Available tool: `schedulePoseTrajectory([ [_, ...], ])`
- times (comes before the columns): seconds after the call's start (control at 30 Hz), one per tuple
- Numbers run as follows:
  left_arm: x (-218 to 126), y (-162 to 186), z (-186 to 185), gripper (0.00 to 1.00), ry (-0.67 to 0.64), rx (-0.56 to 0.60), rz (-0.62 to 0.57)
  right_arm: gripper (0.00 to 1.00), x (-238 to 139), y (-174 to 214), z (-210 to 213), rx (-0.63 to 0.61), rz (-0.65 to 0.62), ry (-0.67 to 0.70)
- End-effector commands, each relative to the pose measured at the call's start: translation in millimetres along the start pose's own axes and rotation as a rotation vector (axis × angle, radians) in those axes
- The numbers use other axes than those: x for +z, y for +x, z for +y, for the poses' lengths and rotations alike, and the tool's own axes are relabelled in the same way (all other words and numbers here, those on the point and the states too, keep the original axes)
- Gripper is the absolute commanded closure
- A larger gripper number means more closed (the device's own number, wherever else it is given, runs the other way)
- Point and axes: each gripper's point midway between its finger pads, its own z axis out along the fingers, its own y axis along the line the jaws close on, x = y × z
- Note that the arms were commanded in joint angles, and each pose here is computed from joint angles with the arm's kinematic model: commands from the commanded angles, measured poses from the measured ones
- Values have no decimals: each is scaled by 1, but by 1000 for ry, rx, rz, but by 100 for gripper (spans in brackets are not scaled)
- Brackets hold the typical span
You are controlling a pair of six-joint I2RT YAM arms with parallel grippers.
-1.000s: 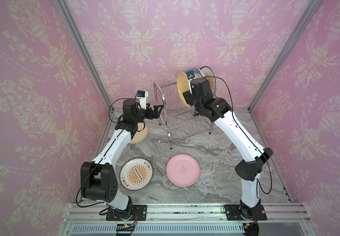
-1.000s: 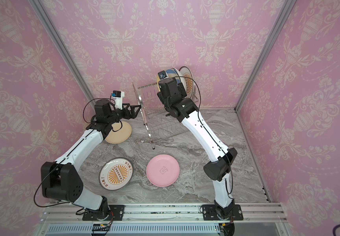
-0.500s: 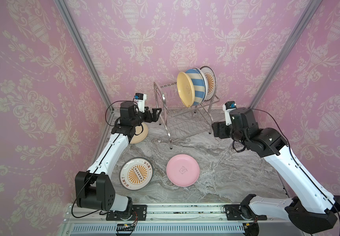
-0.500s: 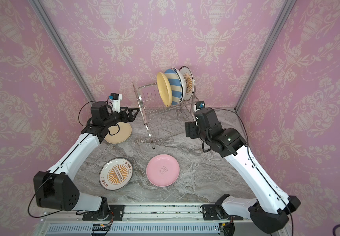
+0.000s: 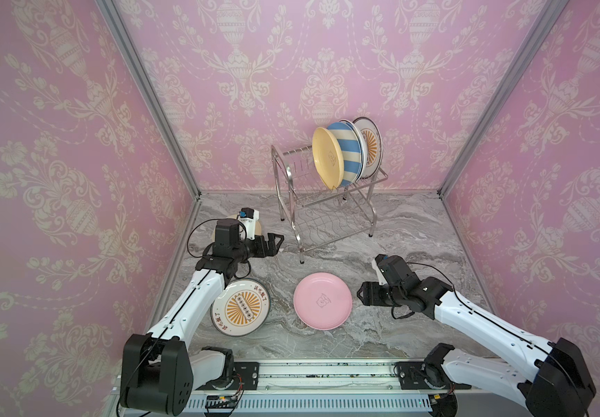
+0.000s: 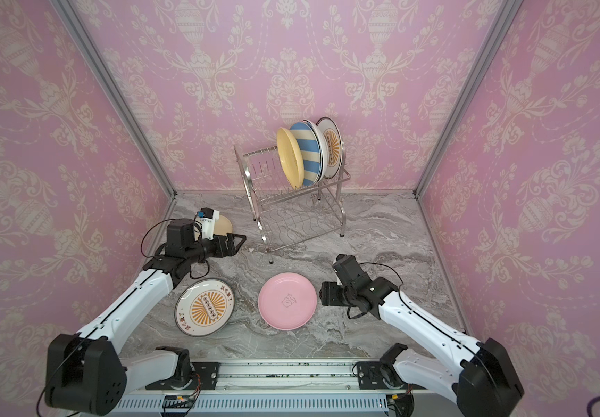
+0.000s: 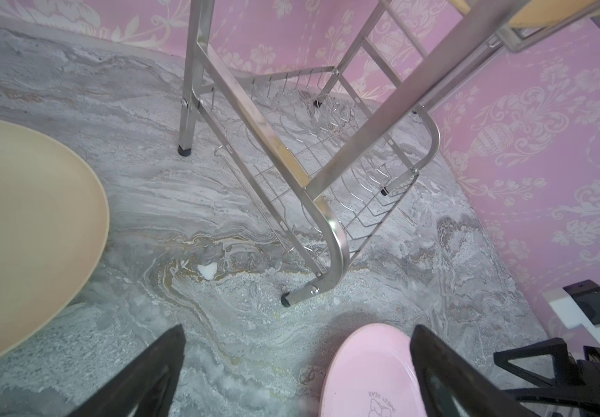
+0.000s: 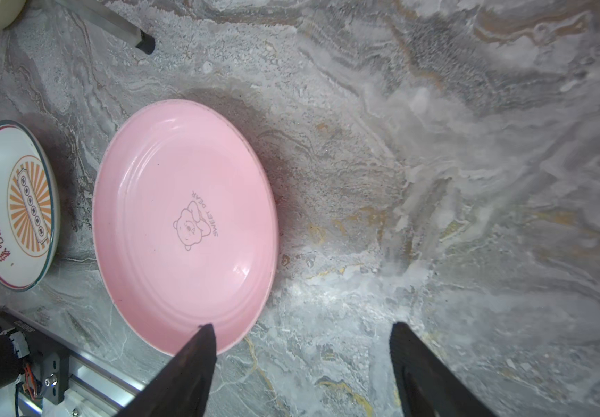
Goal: Load the plates into the dish rack
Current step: 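Grasp the pink bear plate's rim on the table with the right gripper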
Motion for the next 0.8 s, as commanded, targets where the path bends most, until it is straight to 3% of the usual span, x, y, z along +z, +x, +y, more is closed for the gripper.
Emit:
schedulePoseTrajectory([
  [0.0,-5,3,-12,1,48,-6,-12,23,16,-5,21,6,-31,-122],
  [0.27,-2,-3,-17,1,69,-3,-35,29,58,10,24,28,12,-193],
  [0.7,-2,-12,-18,1,56,27,-37,43,80,24,22,33,60,-227],
  [0.77,-3,-13,-19,1,55,33,-40,41,81,26,19,27,64,-208],
])
